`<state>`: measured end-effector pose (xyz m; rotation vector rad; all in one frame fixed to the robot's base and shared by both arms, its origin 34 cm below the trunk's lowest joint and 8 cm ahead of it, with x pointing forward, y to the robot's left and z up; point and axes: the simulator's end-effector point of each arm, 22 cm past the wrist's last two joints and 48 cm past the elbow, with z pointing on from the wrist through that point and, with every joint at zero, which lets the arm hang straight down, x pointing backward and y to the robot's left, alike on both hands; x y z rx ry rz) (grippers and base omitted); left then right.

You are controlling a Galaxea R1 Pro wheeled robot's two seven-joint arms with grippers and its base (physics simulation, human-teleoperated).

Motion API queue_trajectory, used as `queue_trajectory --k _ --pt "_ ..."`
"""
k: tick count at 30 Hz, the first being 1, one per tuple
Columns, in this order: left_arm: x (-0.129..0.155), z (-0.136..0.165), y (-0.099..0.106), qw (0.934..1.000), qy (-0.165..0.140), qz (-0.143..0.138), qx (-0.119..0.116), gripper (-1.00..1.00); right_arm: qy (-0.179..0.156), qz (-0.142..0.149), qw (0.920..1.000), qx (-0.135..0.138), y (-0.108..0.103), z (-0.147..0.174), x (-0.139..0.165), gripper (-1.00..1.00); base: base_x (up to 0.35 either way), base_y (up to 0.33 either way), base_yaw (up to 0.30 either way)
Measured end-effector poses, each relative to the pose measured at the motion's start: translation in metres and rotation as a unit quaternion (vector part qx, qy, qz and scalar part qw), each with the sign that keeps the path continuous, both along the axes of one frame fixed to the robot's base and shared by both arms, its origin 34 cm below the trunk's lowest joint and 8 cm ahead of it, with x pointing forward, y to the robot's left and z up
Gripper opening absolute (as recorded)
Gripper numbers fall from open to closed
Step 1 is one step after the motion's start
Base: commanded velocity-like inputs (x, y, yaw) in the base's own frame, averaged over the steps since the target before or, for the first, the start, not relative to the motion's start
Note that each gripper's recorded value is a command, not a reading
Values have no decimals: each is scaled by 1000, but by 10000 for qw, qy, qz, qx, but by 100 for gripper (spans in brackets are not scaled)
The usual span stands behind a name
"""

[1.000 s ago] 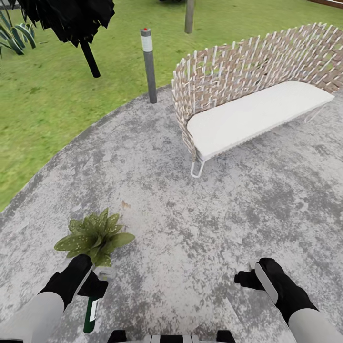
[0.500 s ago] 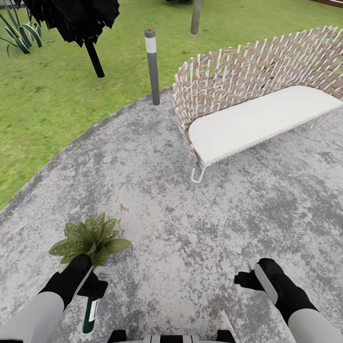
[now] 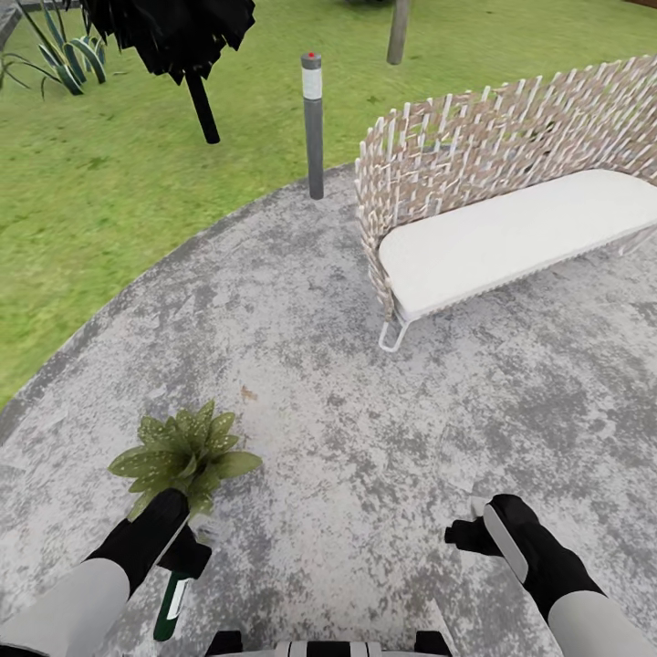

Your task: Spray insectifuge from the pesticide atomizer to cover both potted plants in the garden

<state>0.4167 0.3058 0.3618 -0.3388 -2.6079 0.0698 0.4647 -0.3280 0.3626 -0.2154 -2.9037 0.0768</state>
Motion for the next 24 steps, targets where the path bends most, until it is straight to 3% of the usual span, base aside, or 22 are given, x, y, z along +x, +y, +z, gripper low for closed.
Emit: queue_trajectory --k 5,13,24 --pt "-2 -1 1 10000 17 -1 4 -100 14 7 10000 -10 -1 -1 -1 100 0 0 215" --pt "-3 -1 1 10000 21 14 4 -100 5 -8 10000 -16 -2 0 0 100 0 0 23" --pt "2 -1 0 10000 -11 50 -12 -100 -1 -3 10000 -15 -2 0 0 100 0 0 243"
